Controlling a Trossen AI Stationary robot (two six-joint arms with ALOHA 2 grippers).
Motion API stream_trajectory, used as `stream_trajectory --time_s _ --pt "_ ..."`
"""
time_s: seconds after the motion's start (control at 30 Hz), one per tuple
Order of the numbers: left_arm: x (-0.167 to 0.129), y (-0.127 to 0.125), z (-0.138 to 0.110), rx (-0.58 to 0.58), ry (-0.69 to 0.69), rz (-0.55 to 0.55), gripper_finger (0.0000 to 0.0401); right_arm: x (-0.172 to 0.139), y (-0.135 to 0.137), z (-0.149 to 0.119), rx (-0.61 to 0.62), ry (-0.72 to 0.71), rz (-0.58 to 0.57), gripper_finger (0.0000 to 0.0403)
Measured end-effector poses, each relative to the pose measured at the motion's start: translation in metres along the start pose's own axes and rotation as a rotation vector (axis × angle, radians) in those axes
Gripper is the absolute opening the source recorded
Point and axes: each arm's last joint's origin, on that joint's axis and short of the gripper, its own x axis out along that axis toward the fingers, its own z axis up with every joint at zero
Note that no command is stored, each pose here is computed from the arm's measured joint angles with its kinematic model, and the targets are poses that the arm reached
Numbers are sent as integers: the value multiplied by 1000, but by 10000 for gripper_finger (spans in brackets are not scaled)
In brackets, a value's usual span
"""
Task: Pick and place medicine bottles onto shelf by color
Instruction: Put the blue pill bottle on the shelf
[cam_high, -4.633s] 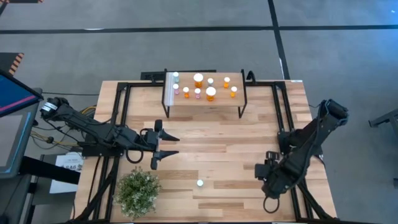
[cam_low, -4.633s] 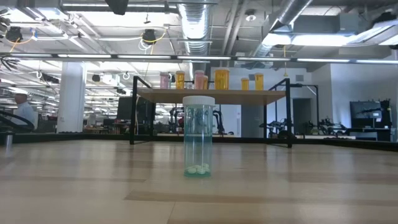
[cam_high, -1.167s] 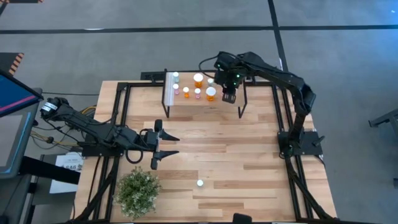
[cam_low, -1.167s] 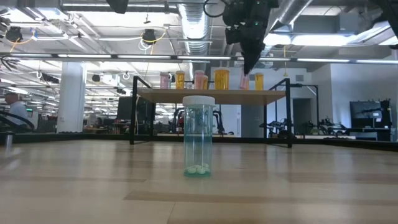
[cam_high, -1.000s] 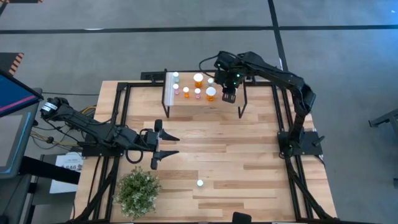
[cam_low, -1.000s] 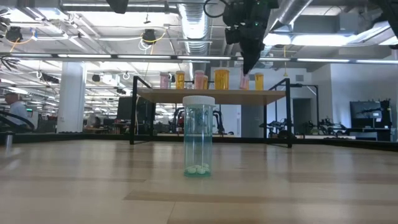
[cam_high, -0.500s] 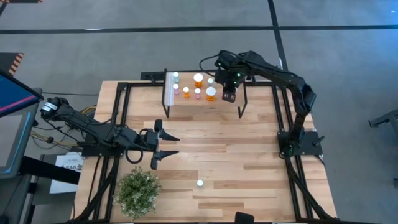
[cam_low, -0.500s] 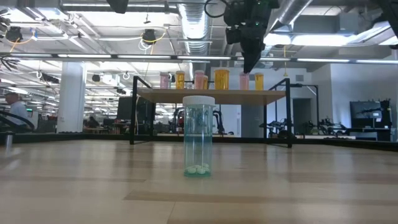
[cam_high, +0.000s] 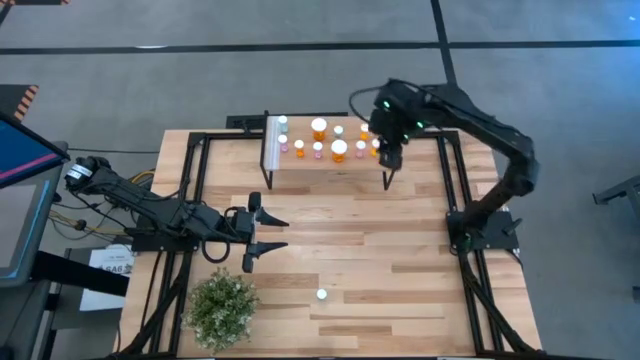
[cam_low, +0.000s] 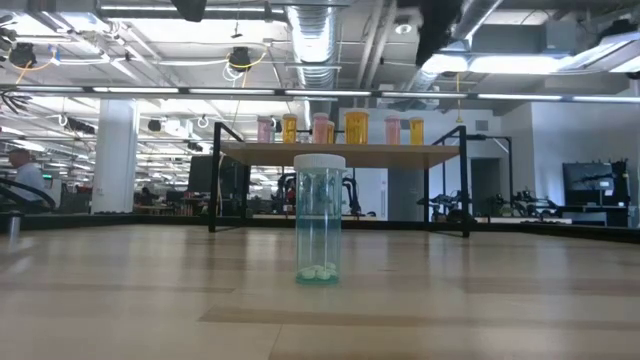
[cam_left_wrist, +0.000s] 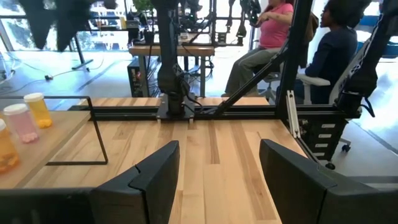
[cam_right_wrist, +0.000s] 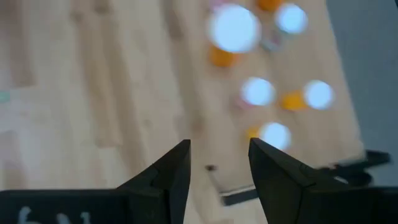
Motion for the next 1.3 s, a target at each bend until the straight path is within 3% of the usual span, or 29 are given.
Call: stream_trajectory --time_s 0.13,0.3,0.57,0.77,1.0,1.3 --pt "0 0 0 -5 0 0 210 -18 41 -9 -88 -98 56 184" --pt "0 0 0 -16 4 -1 210 -19 96 -26 -200 -226 164 181" --pt "0 0 0 -18 4 1 210 12 190 -54 -397 -422 389 183" --pt "0 0 0 -24 4 1 210 52 248 -66 -502 -493 490 182" --pt "0 0 -1 -24 5 2 210 104 291 -64 -543 -465 514 189" --pt "0 0 -1 -23 6 2 210 159 311 -57 -518 -463 507 207"
